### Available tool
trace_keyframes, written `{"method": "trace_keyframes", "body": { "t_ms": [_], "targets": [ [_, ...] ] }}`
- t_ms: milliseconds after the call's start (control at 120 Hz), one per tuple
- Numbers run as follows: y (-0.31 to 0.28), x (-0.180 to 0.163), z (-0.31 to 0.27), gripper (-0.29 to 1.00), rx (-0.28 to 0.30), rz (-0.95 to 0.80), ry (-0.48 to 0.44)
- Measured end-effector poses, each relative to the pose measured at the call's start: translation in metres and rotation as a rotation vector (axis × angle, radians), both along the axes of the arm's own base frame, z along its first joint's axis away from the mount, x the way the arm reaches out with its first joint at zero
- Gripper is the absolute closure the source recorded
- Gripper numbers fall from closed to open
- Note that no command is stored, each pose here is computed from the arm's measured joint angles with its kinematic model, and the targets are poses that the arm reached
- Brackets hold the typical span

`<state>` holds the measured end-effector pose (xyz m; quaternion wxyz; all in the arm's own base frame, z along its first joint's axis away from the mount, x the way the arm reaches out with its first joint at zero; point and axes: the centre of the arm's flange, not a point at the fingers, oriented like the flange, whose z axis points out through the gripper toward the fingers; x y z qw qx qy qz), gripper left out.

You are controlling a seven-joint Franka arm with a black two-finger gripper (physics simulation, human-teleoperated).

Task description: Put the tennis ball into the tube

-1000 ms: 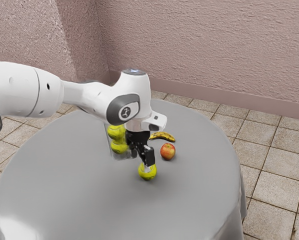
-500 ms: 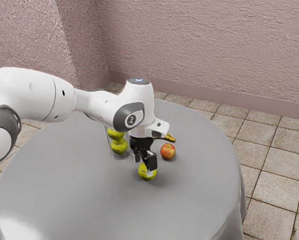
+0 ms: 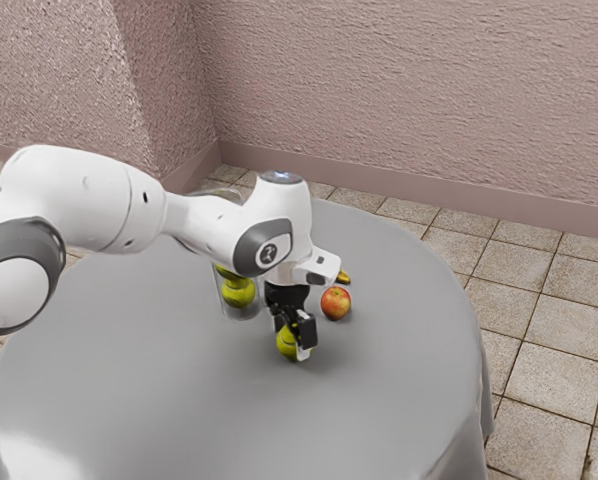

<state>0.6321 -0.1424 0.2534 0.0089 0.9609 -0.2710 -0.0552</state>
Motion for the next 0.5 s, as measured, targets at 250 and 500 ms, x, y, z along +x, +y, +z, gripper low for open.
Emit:
{"method": "trace_keyframes", "body": {
  "t_ms": [250,500],
  "targets": [
    [-0.0012,0.0084,-0.0076,0.0,-0.003,-0.006,-0.01],
    [-0.0029,0.008,-0.0095,0.1,-0.005,-0.012,-0.009]
  ]
}}
